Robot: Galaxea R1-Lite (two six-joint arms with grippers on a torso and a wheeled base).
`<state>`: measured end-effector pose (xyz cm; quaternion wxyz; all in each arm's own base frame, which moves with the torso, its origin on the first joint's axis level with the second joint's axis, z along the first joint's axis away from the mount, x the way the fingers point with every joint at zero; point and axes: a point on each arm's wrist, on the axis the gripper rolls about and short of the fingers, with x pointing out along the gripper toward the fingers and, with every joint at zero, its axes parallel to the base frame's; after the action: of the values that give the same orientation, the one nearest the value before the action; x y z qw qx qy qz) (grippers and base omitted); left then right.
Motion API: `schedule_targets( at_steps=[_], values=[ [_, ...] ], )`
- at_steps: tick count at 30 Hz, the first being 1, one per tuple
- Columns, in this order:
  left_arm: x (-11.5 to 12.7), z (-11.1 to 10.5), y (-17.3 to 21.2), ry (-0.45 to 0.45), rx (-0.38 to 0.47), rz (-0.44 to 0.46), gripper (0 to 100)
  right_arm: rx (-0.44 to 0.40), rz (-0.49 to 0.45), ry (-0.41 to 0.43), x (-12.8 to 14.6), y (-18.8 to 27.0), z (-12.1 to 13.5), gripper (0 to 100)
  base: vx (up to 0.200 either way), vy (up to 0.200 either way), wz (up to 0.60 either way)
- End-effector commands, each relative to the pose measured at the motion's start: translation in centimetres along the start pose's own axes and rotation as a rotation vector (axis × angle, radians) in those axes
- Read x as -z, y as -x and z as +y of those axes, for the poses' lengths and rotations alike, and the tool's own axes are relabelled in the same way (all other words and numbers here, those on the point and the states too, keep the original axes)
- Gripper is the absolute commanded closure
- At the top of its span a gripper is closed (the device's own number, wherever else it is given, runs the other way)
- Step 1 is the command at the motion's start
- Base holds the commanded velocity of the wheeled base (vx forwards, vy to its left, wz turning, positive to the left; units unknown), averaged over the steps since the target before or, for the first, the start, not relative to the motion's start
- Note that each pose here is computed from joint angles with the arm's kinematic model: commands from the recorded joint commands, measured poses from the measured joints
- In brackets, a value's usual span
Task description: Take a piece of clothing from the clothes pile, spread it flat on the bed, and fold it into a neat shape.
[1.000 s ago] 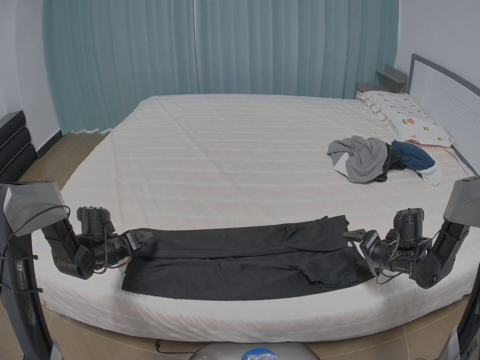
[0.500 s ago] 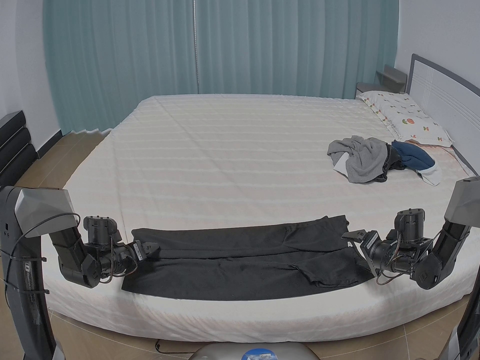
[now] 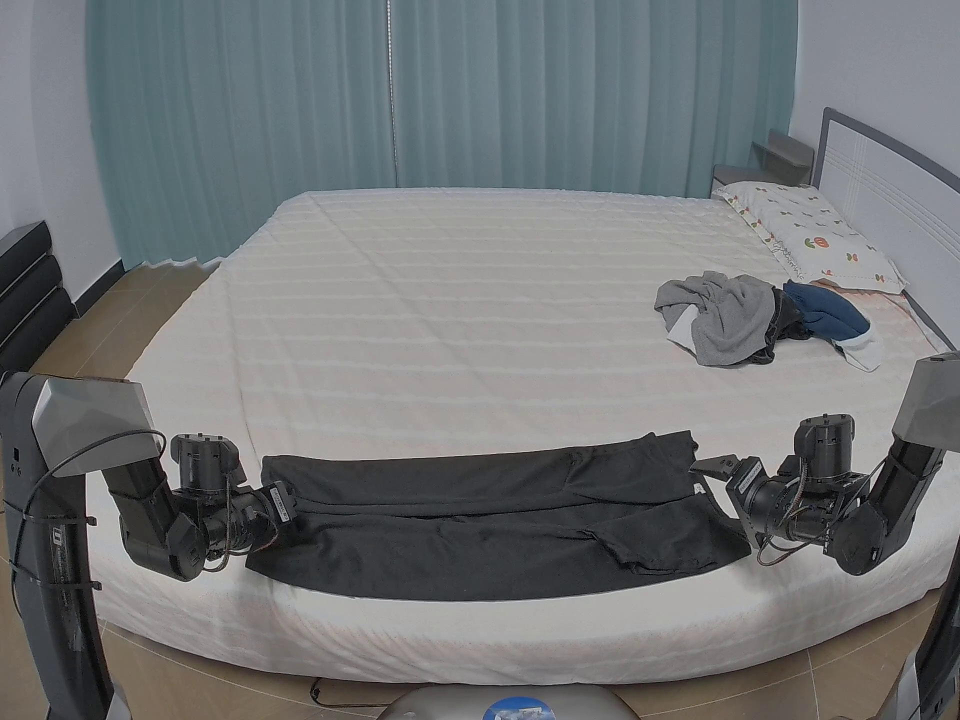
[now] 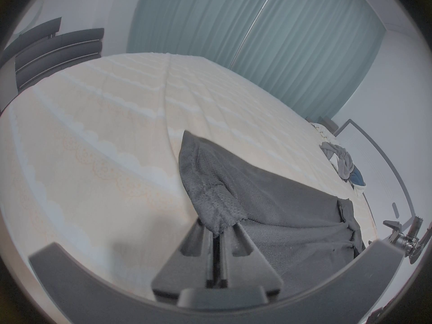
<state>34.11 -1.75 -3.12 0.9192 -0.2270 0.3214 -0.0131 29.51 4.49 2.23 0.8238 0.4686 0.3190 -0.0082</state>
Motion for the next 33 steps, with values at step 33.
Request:
schedule_targets(
  at_steps=[33],
  values=[
    [-1.3,-1.1,-0.9,0.097,0.05,-0.069,100,0.011,-0.083,-0.059,-3.8,-0.7,-1.8,0,-0.018,0.0,0.0]
  ],
)
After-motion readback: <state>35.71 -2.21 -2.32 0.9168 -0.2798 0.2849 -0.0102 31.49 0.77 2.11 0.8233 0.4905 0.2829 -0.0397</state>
